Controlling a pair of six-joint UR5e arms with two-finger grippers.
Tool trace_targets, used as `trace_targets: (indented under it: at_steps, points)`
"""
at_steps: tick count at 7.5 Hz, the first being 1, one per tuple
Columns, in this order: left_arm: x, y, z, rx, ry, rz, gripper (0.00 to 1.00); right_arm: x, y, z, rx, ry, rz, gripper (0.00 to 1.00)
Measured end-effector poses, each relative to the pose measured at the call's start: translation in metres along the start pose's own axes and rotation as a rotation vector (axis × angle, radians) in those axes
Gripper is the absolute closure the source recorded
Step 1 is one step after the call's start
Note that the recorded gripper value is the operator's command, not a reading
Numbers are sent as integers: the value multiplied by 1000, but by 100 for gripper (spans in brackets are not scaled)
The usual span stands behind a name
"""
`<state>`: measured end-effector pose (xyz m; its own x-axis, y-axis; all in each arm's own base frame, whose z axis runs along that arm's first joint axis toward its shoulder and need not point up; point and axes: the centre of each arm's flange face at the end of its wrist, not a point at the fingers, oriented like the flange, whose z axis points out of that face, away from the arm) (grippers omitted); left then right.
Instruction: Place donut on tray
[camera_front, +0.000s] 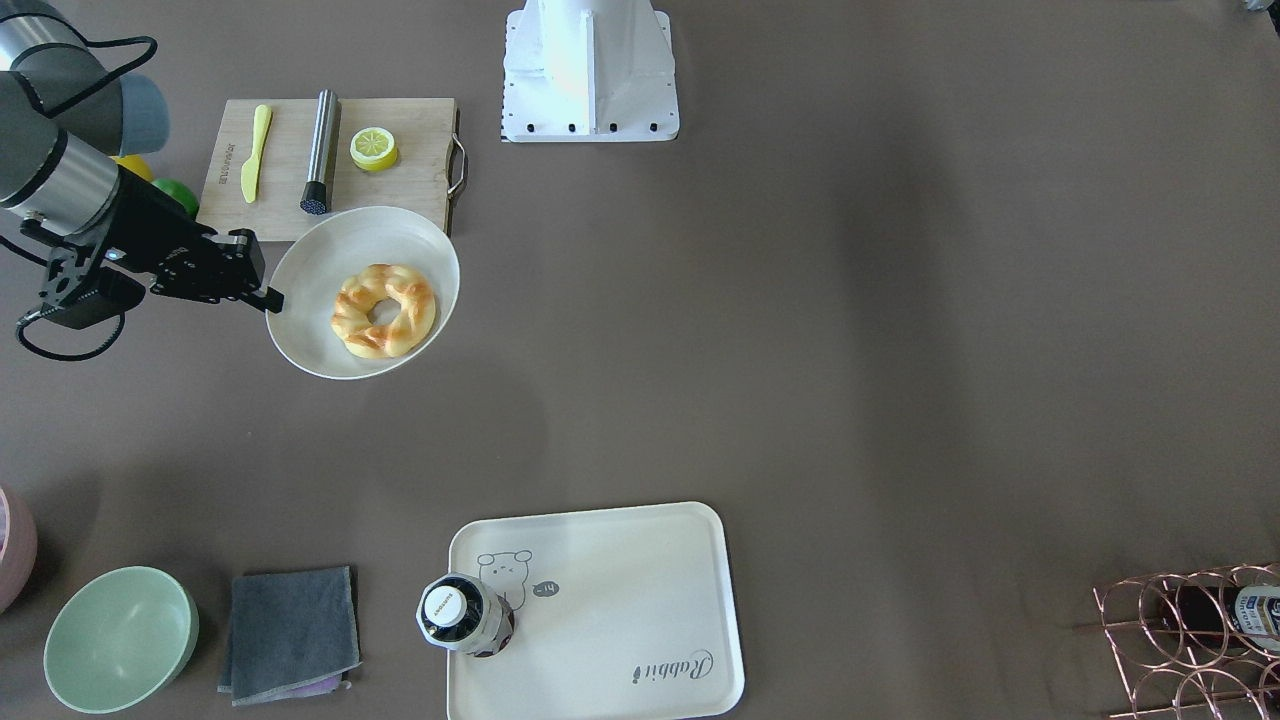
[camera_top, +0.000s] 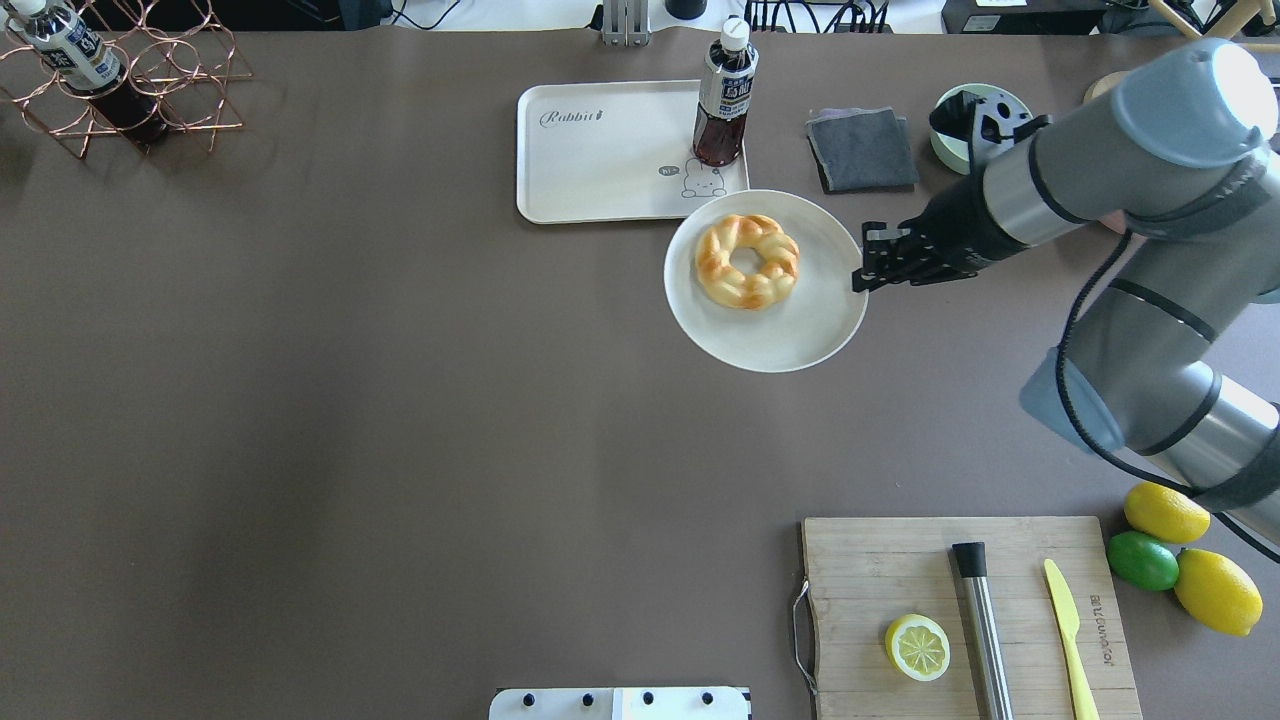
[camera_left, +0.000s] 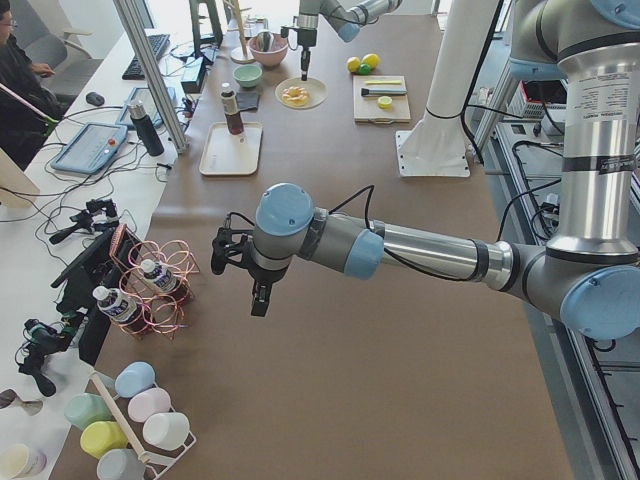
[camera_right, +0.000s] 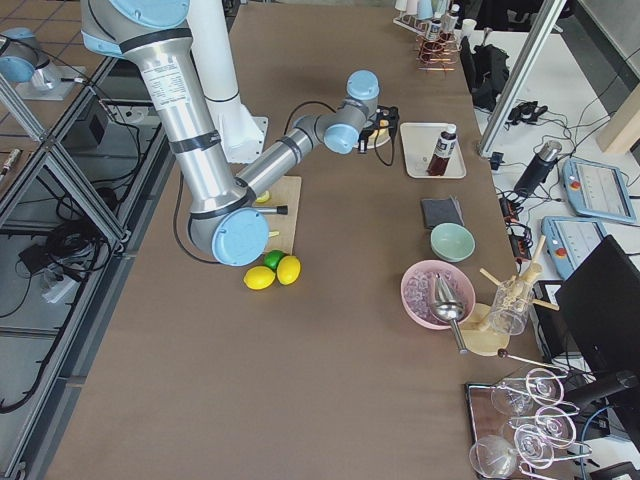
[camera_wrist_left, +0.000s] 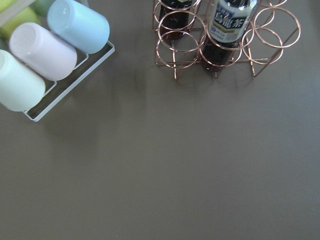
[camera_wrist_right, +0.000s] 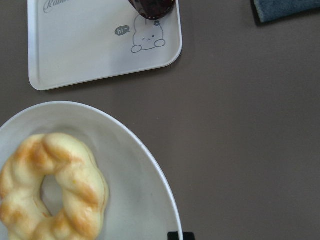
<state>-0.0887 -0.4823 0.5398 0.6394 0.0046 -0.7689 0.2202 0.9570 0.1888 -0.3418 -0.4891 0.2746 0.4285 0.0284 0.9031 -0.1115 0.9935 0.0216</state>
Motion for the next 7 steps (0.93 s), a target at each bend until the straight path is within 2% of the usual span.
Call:
trace_targets:
  at_steps: [2, 4, 5, 7]
  points:
    - [59, -27, 8, -28, 106, -89, 2, -79, 9, 5, 1, 24, 35, 100]
    - [145, -47, 24, -49, 216, -174, 2, -131, 27, 16, 13, 21, 50, 100]
    - [200, -48, 41, -63, 272, -209, 2, -152, 34, 19, 22, 28, 49, 100]
    - [306, -35, 80, -52, 339, -269, 2, -181, 44, 22, 35, 46, 49, 100]
